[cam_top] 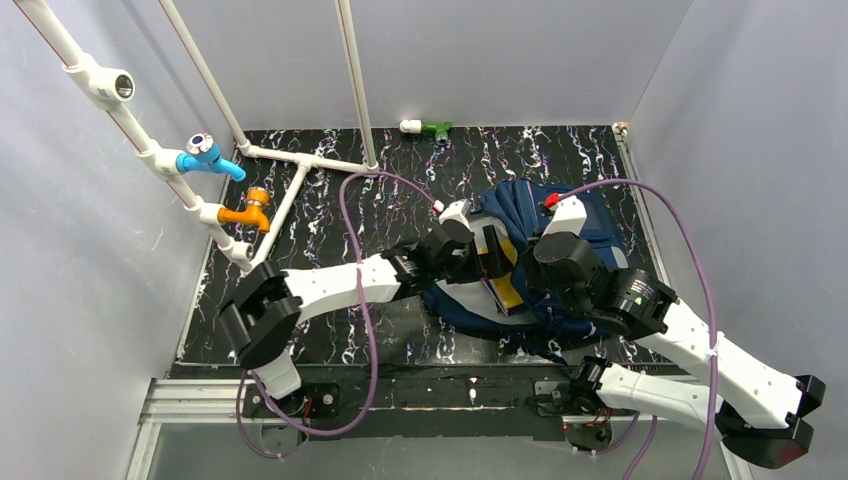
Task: Pack the student bag
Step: Place the book in the student bag, then adjust the student bag at the center of the board, then zip the student bag at the center of the board.
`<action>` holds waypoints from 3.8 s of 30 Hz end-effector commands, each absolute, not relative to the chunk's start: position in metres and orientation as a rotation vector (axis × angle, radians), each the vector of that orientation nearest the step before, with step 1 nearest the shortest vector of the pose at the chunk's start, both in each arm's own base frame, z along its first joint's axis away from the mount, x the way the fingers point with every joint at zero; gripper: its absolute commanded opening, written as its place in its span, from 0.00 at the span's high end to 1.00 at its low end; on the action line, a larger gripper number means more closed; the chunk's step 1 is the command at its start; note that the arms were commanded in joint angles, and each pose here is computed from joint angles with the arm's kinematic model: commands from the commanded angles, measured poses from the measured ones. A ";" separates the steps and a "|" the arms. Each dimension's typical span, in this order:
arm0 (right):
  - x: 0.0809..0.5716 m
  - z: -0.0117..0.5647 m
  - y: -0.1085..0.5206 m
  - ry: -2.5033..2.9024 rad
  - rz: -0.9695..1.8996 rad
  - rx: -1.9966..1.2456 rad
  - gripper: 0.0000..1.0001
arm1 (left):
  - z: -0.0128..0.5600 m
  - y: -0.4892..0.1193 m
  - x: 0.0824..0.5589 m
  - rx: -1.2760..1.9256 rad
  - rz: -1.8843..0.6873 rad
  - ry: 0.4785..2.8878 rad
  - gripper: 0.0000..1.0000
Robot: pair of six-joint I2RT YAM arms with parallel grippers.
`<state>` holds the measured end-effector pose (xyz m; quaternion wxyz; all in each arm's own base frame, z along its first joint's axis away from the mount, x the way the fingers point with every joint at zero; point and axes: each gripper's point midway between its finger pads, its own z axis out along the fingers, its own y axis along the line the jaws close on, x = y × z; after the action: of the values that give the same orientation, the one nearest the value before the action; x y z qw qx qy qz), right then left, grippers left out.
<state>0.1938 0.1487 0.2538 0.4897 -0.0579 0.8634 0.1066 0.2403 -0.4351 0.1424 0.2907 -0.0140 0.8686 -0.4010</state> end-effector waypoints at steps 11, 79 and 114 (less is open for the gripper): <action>0.176 0.228 0.168 2.180 0.392 -0.212 0.87 | 0.139 -0.252 0.212 0.272 -0.387 2.362 0.02; 0.245 0.132 0.118 2.493 0.385 -0.205 0.26 | 0.119 -0.257 0.131 0.223 -0.765 2.534 1.00; 0.268 0.115 0.183 2.116 0.228 -0.889 0.66 | 0.116 -0.244 0.127 0.171 -0.755 2.530 1.00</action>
<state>0.2433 0.1750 0.0925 0.3401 -0.3673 0.8598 0.1010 0.1388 -0.2394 0.1041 0.2537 0.0505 0.9345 -0.2447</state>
